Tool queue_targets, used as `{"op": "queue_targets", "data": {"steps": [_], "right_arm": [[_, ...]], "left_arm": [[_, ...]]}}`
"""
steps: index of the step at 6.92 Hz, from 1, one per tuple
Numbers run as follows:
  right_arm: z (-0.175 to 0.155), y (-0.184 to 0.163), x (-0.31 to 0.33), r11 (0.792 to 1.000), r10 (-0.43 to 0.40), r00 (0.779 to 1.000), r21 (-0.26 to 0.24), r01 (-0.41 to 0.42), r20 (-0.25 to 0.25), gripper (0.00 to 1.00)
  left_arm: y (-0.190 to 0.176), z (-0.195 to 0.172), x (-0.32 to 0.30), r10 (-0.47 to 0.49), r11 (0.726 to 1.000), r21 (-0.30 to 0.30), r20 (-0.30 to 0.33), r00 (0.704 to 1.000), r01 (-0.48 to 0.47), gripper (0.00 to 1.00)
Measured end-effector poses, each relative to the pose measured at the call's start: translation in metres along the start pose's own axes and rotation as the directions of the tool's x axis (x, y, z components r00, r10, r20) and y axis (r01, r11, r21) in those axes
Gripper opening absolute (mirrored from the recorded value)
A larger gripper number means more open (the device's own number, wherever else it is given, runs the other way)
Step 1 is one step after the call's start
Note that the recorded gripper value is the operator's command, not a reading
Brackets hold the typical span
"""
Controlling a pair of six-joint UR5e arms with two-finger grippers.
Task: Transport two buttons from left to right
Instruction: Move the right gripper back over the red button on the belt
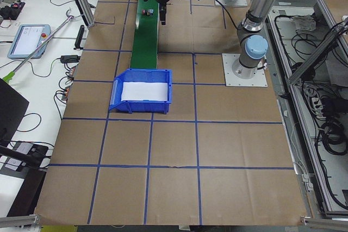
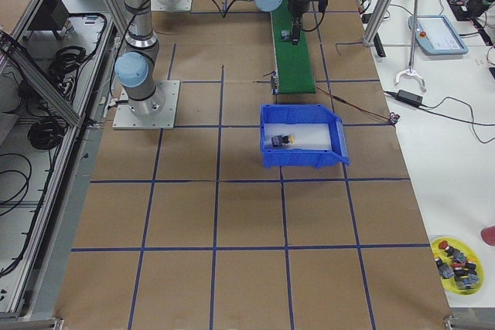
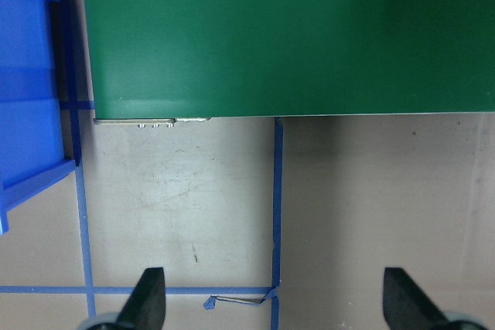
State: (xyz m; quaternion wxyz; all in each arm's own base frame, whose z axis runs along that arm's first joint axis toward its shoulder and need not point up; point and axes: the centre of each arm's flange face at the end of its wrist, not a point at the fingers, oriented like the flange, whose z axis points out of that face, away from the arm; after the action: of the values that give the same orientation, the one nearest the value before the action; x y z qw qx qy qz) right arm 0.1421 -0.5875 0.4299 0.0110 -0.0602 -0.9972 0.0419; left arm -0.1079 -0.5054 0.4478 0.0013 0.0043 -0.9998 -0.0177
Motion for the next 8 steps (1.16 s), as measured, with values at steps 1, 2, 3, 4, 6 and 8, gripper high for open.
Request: {"op": "queue_targets", "data": {"steps": [1, 2, 3, 4, 6, 8], "right_arm": [[0.001, 0.005, -0.016, 1.000, -0.016, 1.000, 0.000, 0.016, 0.007, 1.00], [0.004, 0.007, -0.023, 1.000, -0.025, 1.000, -0.005, 0.025, 0.011, 1.00], [0.010, 0.006, -0.026, 0.999, -0.029, 1.000, -0.014, 0.029, 0.011, 1.00], [0.020, 0.003, -0.027, 0.999, -0.032, 0.999, -0.028, 0.032, 0.010, 1.00], [0.050, -0.012, -0.032, 0.999, -0.030, 0.999, -0.032, 0.031, 0.014, 1.00], [0.074, -0.020, -0.036, 0.998, -0.031, 0.999, -0.045, 0.032, 0.016, 1.00]], "left_arm": [[0.000, 0.000, 0.000, -0.009, 1.000, -0.001, 0.000, 1.000, 0.009, 1.00], [0.000, 0.000, 0.000, -0.018, 1.000, -0.001, 0.000, 1.000, 0.018, 1.00], [0.000, 0.000, 0.000, -0.021, 1.000, -0.002, 0.000, 1.000, 0.021, 1.00], [0.000, 0.001, 0.000, -0.022, 1.000, -0.002, 0.000, 1.000, 0.022, 1.00], [0.000, 0.001, 0.000, -0.023, 1.000, -0.002, -0.001, 1.000, 0.023, 1.00], [0.000, 0.001, 0.000, -0.022, 1.000, -0.002, -0.001, 1.000, 0.022, 1.00]]}}
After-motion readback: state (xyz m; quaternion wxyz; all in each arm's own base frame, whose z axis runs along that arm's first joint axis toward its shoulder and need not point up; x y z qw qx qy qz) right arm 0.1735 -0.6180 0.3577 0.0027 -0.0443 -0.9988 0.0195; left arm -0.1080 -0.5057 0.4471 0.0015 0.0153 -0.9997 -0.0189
